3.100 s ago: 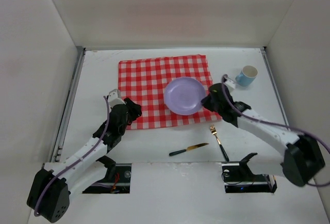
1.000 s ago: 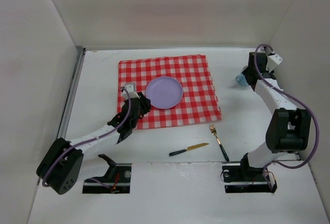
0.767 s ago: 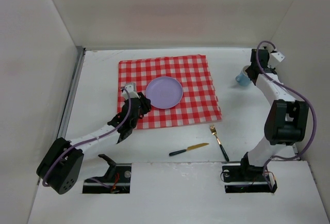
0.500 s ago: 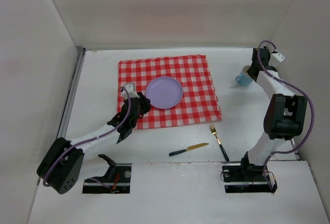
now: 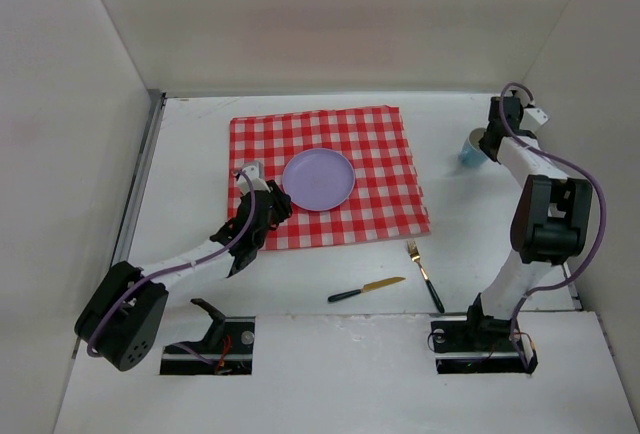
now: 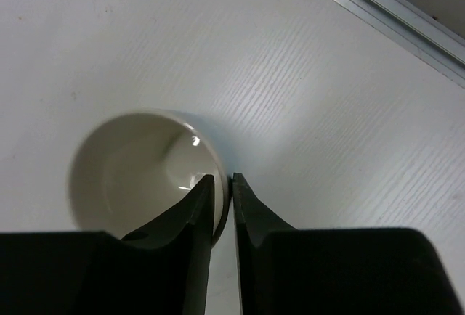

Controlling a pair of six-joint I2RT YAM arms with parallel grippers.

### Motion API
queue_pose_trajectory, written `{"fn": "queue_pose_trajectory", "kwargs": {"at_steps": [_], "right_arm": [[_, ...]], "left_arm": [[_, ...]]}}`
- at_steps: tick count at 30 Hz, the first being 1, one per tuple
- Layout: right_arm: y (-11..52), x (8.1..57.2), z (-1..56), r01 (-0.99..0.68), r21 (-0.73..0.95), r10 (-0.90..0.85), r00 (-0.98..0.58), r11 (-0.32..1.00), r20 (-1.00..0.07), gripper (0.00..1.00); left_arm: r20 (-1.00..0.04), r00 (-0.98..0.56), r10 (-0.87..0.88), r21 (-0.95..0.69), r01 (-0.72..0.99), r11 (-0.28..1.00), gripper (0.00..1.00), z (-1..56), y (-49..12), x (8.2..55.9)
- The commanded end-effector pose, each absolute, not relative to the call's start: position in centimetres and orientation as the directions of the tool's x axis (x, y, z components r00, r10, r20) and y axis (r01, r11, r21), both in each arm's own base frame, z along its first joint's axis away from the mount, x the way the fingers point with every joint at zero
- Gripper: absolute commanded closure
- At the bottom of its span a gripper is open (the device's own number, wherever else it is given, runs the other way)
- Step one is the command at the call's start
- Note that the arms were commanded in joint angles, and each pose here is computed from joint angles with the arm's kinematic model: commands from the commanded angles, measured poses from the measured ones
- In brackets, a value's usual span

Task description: Set the dinner table for one person

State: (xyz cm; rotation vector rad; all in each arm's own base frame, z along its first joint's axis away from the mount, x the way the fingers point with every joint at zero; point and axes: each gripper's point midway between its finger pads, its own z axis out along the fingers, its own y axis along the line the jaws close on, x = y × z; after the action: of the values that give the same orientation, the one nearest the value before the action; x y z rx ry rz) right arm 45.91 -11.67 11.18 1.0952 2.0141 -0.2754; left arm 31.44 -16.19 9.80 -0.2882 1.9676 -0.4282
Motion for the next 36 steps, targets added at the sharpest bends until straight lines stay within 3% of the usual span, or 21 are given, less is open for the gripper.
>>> {"fn": "queue_pose_trajectory", "kwargs": {"at_steps": [1, 8, 15, 24, 36], "right_arm": [[-12.4, 46.7, 13.4, 0.776, 0.225, 0.605, -0.24, 0.59, -0.759, 0.82], [-11.5, 46.3, 19.7, 0.732, 0.289, 0.565, -0.157, 0.617, -0.81, 0.87], [-3.1, 48.7, 23.9, 0.566, 0.285, 0.481, -0.231, 0.773, -0.846, 0.87], [9.4, 54.5, 24.4, 0.349, 0.306, 0.419, -0.321, 0.886, -0.849, 0.87], [14.7, 59.2, 20.7, 0.307, 0.222, 0.341, -0.42, 0.925, -0.841, 0.87]], "left_arm": [[-0.826, -0.382, -0.414, -0.448, 0.001, 0.894, 0.67, 10.7, -16.3, 32.0], [-0.827, -0.38, -0.415, -0.448, -0.001, 0.894, 0.67, 10.7, -16.2, 32.0], [-0.824, -0.385, -0.415, -0.448, -0.005, 0.894, 0.66, 10.5, -16.2, 32.0], [-0.828, -0.379, -0.414, -0.442, -0.013, 0.897, 0.66, 10.3, -15.9, 32.1], [-0.832, -0.369, -0.414, -0.437, -0.023, 0.899, 0.66, 10.4, -15.3, 32.2]]}}
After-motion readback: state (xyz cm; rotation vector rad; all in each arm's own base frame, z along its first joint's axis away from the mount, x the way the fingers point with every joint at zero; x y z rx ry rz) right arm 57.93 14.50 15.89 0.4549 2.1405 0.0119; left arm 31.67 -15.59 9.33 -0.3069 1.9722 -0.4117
